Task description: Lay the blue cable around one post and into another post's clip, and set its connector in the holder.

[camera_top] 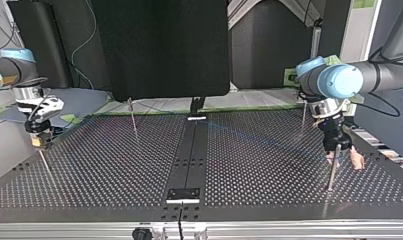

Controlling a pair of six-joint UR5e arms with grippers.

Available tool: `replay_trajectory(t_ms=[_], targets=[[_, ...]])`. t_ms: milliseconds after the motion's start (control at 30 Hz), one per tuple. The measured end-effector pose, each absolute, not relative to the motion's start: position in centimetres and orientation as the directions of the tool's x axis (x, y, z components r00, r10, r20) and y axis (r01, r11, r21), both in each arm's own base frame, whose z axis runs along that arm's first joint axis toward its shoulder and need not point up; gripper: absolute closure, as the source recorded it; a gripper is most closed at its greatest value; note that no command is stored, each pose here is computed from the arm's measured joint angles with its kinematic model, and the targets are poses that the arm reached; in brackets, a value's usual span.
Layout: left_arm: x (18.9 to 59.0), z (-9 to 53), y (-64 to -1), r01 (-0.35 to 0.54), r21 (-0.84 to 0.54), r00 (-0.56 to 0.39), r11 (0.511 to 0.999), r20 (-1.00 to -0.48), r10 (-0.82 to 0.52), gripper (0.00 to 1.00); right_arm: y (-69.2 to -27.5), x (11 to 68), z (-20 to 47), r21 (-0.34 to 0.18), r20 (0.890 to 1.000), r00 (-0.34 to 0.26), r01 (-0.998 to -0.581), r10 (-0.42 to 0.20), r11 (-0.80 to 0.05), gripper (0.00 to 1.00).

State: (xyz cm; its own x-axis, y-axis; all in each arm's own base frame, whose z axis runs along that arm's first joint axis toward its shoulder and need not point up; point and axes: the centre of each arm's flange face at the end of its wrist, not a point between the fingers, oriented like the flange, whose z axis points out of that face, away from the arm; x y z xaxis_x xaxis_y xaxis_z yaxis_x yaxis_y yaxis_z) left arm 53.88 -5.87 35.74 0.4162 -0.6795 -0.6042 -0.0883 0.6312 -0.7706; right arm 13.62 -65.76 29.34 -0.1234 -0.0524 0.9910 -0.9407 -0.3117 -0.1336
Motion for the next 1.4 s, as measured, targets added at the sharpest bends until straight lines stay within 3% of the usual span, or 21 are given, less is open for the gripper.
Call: replay_trajectory(t_ms=[633,1400], targets=[[53.9,35.8,-5.9,-0.085,-0.765,0.412,0.638,-0.61,-0.677,0.0,-66.0,12.1,29.8,-0.131,0.991,-0.114,-0.903,-0.064,-0.41,1.0],[53.9,35.8,-6.0,-0.084,-0.765,0.41,0.638,-0.61,-0.678,0.0,-67.2,11.1,28.4,-0.13,0.991,-0.113,-0.901,-0.066,-0.413,1.0]])
